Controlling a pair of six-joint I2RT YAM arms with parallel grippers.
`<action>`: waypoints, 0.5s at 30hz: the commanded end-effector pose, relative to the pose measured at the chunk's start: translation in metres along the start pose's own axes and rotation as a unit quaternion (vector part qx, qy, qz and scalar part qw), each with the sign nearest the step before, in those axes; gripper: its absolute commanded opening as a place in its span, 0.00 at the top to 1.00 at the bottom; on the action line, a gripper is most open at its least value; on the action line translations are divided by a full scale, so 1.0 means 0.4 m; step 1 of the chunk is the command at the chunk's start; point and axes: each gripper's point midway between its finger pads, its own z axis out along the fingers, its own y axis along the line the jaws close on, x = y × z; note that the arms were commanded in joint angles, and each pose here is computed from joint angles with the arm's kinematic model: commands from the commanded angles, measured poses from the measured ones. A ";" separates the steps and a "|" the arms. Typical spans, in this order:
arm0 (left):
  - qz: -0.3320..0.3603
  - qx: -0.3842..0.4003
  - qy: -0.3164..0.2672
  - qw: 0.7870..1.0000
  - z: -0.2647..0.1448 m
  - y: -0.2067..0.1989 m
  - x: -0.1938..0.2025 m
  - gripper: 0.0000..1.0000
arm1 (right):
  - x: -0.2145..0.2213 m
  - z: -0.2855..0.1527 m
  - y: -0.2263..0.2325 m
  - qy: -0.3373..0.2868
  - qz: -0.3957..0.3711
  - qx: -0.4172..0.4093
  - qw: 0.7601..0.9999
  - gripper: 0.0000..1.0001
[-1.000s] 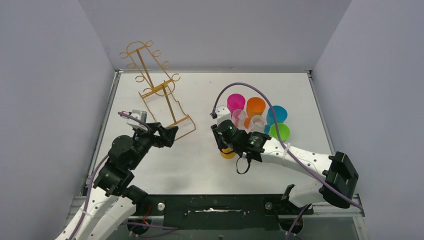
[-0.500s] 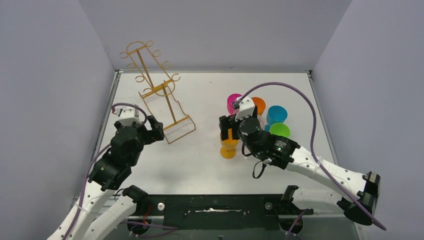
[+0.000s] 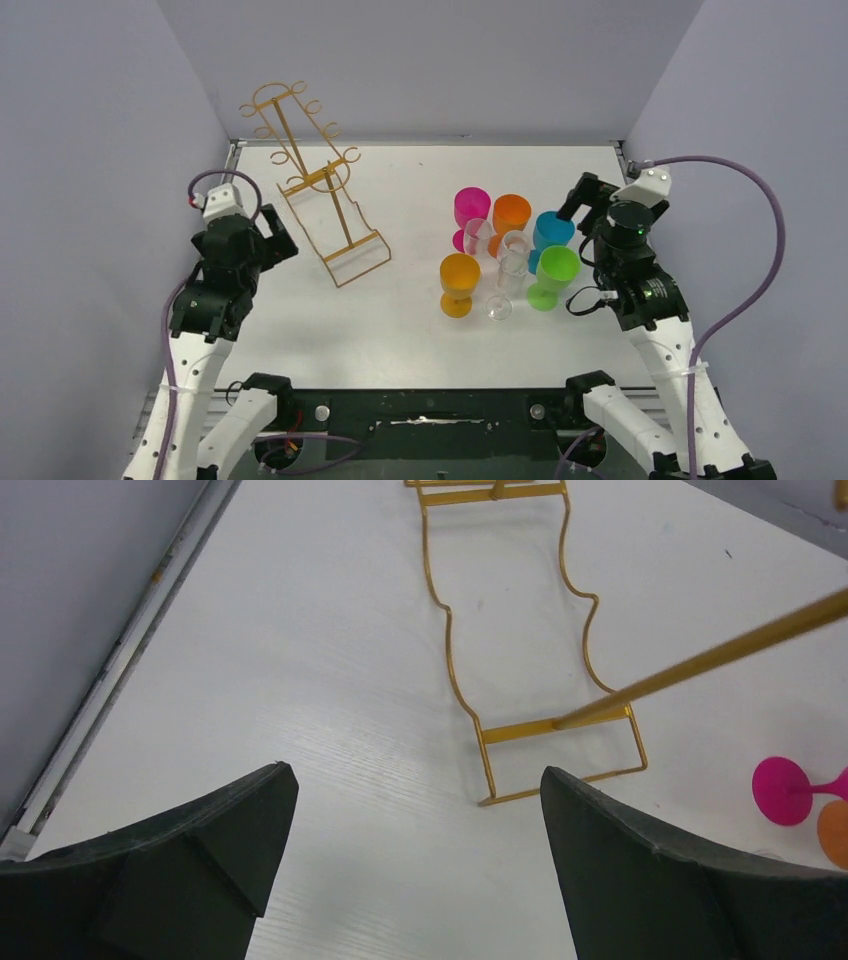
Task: Take the wine glass off the wine glass rack
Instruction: Reset both arms
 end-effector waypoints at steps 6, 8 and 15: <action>-0.080 -0.030 -0.065 0.994 -0.062 0.049 -0.257 0.03 | -0.177 -0.091 -0.023 -0.017 0.007 -0.031 0.999 0.02; -0.092 -0.034 -0.109 0.989 -0.101 0.048 -0.339 0.03 | -0.203 -0.110 -0.009 -0.023 -0.009 -0.052 0.998 0.02; -0.092 -0.009 -0.143 0.985 -0.149 0.019 -0.419 0.03 | -0.244 -0.124 -0.018 -0.050 -0.010 -0.045 0.998 0.02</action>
